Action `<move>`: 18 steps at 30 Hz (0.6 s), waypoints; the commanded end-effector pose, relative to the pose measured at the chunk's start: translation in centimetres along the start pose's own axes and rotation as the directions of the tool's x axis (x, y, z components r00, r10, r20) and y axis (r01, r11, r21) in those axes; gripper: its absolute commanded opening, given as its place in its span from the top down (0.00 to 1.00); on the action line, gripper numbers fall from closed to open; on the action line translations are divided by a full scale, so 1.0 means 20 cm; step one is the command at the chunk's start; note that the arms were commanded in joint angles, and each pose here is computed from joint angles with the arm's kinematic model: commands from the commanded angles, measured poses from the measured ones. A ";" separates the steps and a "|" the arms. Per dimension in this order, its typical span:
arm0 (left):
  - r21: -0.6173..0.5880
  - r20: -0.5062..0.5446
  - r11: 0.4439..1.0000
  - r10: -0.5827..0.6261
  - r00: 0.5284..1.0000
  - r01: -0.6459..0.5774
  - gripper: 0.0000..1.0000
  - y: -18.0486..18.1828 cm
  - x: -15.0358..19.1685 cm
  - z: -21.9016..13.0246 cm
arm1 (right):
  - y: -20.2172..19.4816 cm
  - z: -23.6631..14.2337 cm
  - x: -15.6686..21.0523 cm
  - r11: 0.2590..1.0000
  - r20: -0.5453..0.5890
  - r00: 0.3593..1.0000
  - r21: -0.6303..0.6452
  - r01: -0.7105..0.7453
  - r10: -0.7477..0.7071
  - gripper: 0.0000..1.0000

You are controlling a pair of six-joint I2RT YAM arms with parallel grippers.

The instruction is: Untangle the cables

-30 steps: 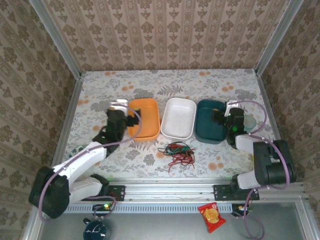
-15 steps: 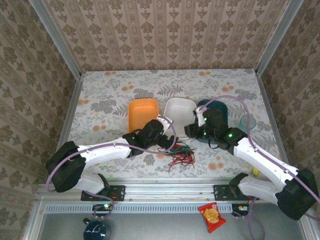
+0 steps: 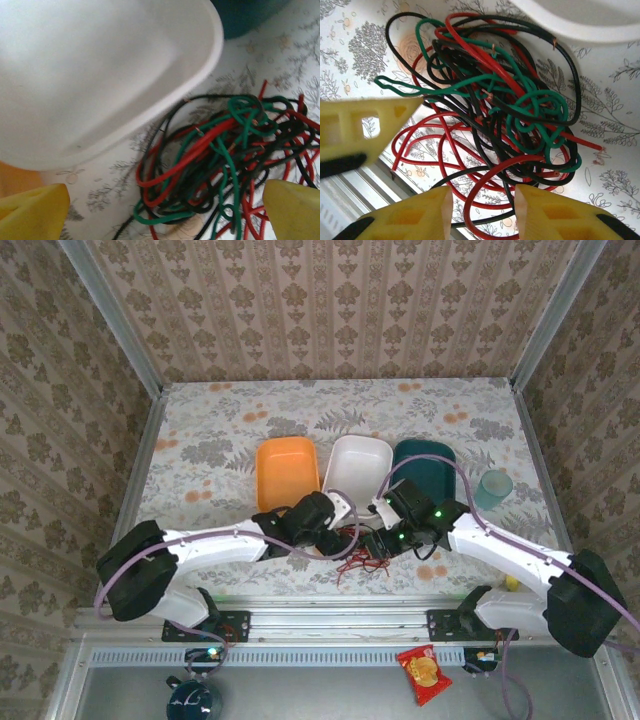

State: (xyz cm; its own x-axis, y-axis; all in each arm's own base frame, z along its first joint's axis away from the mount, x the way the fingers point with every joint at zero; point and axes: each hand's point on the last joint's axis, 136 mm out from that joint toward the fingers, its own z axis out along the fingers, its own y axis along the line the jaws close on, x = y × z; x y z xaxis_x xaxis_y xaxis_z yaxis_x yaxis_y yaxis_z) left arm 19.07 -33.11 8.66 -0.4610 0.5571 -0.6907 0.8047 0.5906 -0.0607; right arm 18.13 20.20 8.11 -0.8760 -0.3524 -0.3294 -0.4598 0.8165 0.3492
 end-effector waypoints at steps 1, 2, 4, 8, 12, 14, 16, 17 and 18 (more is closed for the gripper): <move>0.029 -0.042 0.999 0.040 0.998 -0.038 0.00 -0.05 0.05 0.04 | 0.01 0.04 0.07 0.999 -0.055 0.998 -0.029 -0.032 0.031 0.72; 0.030 -0.044 0.999 0.045 0.998 -0.043 0.00 -0.06 0.06 0.05 | 0.02 0.04 0.07 0.999 -0.059 0.998 -0.034 -0.034 0.032 0.76; 0.025 -0.045 0.998 0.050 0.998 -0.049 0.00 -0.06 0.06 0.09 | 0.02 0.05 0.07 0.999 -0.066 0.997 -0.035 -0.037 0.035 0.90; -0.006 -0.047 0.998 0.066 0.997 -0.067 0.00 -0.04 0.07 0.15 | 0.04 -0.01 0.02 0.999 -0.011 1.000 -0.046 -0.020 0.020 1.00; -0.020 -0.079 0.996 0.085 0.993 -0.087 0.11 -0.02 0.11 0.21 | 0.06 -0.12 -0.05 0.998 0.115 0.993 -0.057 -0.020 0.026 1.00; -0.021 -0.101 0.996 0.085 0.991 -0.088 0.24 -0.02 0.13 0.24 | 0.06 -0.20 -0.10 0.999 0.189 0.982 -0.047 -0.015 0.023 1.00; -0.015 -0.120 0.996 0.082 0.989 -0.085 0.41 -0.02 0.16 0.26 | 0.05 -0.28 -0.16 1.000 0.278 0.960 -0.018 -0.014 0.019 1.00; -0.012 -0.126 0.997 0.080 0.989 -0.082 0.51 -0.02 0.17 0.27 | 0.04 -0.33 -0.19 1.000 0.319 0.947 -0.003 -0.022 0.022 1.00; -0.006 -0.129 0.997 0.077 0.989 -0.078 0.60 -0.03 0.18 0.28 | 0.03 -0.37 -0.22 0.999 0.355 0.934 0.009 -0.037 0.032 1.00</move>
State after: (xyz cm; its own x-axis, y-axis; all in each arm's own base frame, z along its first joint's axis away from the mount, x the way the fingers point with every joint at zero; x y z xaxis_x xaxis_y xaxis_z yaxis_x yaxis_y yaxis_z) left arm 19.09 -34.28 2.61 -0.4413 0.6655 -0.6020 0.8323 0.5543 0.0027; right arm 18.88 19.72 13.78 -0.8176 -0.2294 -0.5282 -0.4693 0.7969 0.3803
